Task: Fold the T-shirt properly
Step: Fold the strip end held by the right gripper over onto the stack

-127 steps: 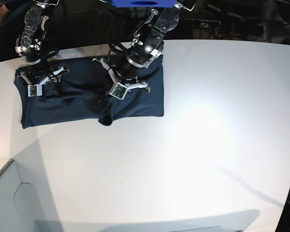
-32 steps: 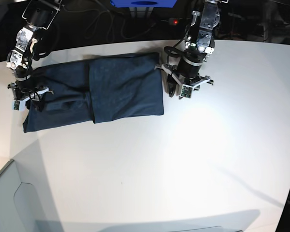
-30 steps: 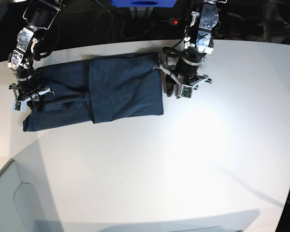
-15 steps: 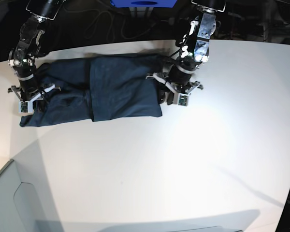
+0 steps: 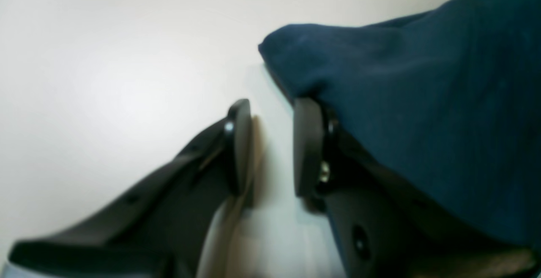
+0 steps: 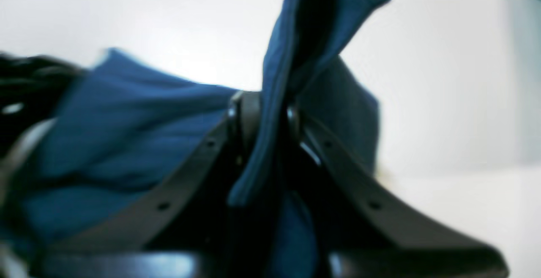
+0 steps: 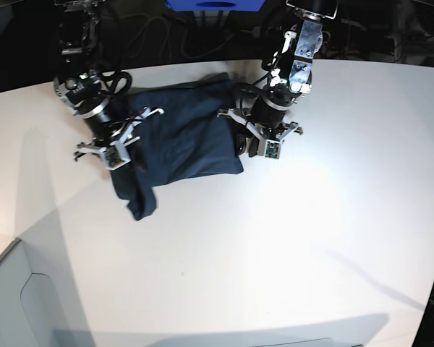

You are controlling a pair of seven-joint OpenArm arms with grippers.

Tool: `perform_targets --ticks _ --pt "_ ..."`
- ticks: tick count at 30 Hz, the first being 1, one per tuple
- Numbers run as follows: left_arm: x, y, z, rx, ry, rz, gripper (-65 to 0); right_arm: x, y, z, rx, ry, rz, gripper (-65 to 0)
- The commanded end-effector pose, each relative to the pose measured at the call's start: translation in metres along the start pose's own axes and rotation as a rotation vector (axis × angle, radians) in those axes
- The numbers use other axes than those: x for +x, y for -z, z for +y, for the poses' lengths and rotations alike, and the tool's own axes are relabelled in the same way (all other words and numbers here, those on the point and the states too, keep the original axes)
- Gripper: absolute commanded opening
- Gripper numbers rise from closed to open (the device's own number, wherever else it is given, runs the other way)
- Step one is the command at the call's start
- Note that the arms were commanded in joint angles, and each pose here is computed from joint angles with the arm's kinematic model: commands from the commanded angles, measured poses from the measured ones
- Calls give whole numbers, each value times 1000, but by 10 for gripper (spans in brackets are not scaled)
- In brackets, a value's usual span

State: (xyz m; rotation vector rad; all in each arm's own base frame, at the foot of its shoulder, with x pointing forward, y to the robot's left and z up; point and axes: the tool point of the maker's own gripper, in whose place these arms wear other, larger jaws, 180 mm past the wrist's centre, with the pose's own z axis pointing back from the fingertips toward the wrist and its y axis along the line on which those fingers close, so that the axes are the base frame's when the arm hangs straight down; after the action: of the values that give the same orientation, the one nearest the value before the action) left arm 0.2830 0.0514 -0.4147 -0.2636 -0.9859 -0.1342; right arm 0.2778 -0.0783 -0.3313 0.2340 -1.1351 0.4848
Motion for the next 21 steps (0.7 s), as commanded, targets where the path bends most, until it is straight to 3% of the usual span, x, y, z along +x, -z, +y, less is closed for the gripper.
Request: perform_targets --ticks 1,10,21 --pt "11 0 -1 -6 2 -35 -478 16 2 5 16 -5 -58 -650" --pt "9 -2 0 0 3 -30 -479 2 32 61 189 -2 -17 -650" --pt "10 -2 0 3 4 -35 -478 -19 52 78 256 -2 48 -650"
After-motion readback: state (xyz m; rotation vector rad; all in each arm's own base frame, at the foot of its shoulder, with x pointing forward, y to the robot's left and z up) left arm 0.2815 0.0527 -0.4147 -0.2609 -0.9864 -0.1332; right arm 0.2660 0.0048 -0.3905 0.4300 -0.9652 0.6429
